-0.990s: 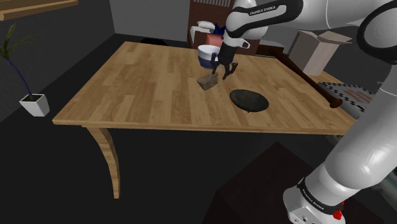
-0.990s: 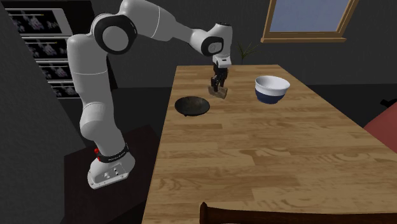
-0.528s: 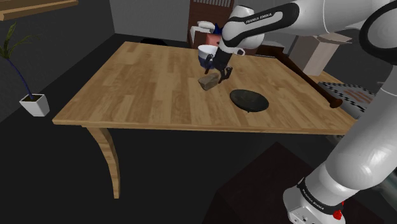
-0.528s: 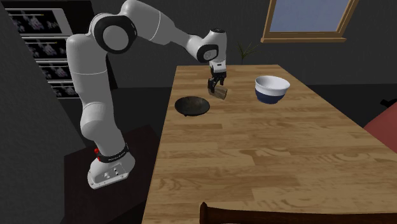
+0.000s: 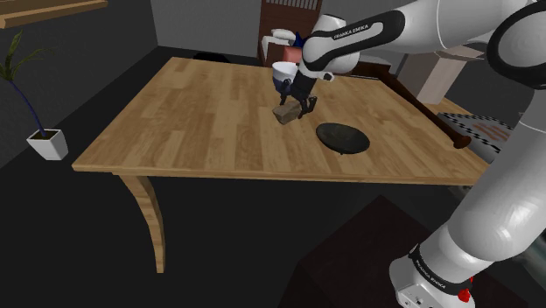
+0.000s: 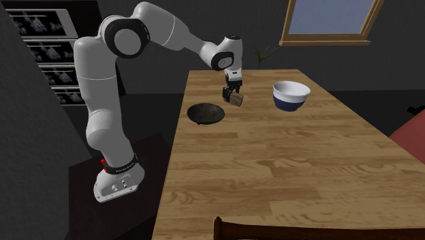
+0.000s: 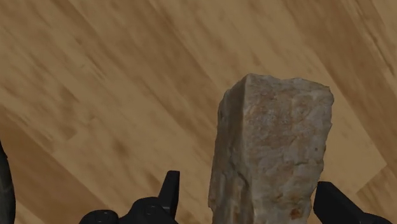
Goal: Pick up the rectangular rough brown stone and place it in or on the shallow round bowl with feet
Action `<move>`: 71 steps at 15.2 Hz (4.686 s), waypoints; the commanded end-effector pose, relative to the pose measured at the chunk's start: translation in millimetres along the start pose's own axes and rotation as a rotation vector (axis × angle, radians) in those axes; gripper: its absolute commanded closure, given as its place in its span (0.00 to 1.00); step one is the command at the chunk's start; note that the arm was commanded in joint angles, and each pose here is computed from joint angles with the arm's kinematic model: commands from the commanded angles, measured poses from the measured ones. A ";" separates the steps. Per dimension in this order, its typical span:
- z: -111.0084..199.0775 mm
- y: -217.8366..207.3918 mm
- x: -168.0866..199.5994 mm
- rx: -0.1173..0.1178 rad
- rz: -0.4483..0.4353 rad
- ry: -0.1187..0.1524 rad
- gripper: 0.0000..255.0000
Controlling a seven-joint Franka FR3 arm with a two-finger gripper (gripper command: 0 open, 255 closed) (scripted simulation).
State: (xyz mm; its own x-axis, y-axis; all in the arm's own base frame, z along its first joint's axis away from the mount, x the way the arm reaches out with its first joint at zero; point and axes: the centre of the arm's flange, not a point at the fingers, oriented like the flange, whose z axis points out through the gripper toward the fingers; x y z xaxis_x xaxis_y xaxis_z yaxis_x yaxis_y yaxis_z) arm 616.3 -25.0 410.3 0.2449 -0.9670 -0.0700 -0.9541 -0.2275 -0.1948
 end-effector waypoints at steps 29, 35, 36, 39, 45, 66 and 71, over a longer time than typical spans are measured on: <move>-87.7 -17.5 -6.3 0.000 0.000 0.000 1.00; -118.7 -23.6 -8.5 0.000 0.000 0.000 1.00; -120.5 -23.9 -8.6 0.000 0.000 0.000 1.00; -129.3 14.6 -9.4 0.000 0.000 0.000 1.00; -147.0 91.8 -10.8 0.000 0.000 0.000 1.00; -102.5 204.1 -7.9 0.000 0.000 0.000 1.00; -94.8 205.7 -7.3 0.000 0.000 0.000 1.00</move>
State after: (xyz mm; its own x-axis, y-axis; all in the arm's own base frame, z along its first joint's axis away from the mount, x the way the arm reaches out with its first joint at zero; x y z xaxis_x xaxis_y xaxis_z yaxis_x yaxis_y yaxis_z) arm 401.9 -75.5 463.5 0.2449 -0.9670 -0.0703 -0.9542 -0.2275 -0.1941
